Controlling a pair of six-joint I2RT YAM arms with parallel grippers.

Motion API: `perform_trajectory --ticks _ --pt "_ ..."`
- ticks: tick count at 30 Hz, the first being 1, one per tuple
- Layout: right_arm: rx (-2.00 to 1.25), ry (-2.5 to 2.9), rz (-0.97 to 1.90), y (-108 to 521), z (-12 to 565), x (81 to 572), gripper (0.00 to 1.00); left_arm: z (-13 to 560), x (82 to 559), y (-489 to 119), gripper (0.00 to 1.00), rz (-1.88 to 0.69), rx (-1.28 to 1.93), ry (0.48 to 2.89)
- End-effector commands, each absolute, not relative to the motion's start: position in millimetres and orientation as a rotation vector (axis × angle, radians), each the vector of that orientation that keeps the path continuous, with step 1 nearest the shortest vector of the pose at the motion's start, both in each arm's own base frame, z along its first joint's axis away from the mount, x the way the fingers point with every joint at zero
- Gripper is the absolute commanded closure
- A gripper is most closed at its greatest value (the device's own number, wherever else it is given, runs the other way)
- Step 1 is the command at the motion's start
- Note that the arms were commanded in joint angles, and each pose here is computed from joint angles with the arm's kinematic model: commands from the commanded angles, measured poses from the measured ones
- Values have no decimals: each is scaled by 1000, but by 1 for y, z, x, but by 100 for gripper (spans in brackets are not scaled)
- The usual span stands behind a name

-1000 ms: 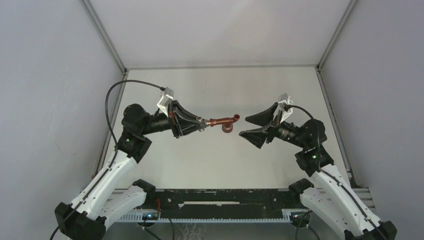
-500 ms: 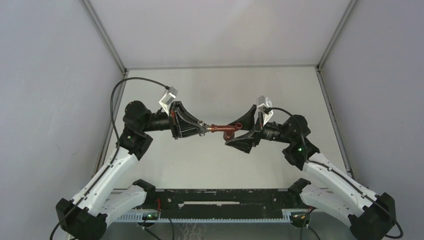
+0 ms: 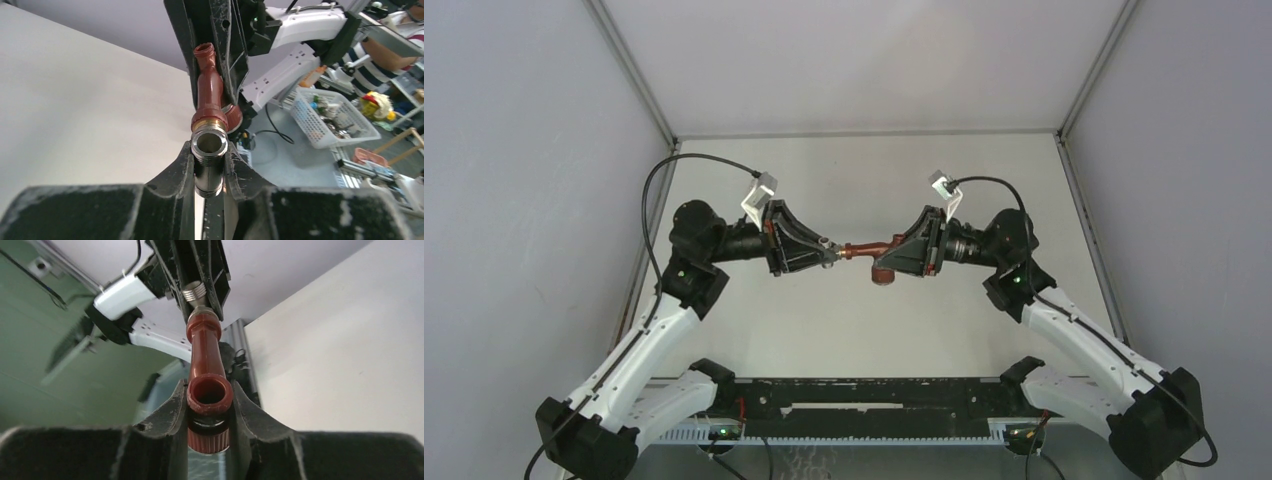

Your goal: Install the water faucets

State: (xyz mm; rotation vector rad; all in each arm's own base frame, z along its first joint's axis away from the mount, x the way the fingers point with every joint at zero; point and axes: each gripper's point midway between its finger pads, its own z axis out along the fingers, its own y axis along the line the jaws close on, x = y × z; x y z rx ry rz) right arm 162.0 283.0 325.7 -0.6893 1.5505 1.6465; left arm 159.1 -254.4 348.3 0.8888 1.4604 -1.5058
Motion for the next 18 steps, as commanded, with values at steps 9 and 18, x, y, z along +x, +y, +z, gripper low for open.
perform_trajectory --ticks 9,18 --pt "-130 2054 2155 276 350 189 74 329 197 -243 100 -1054 923 1342" --pt "-110 2109 2128 278 337 185 39 321 209 -238 100 -1009 842 1366"
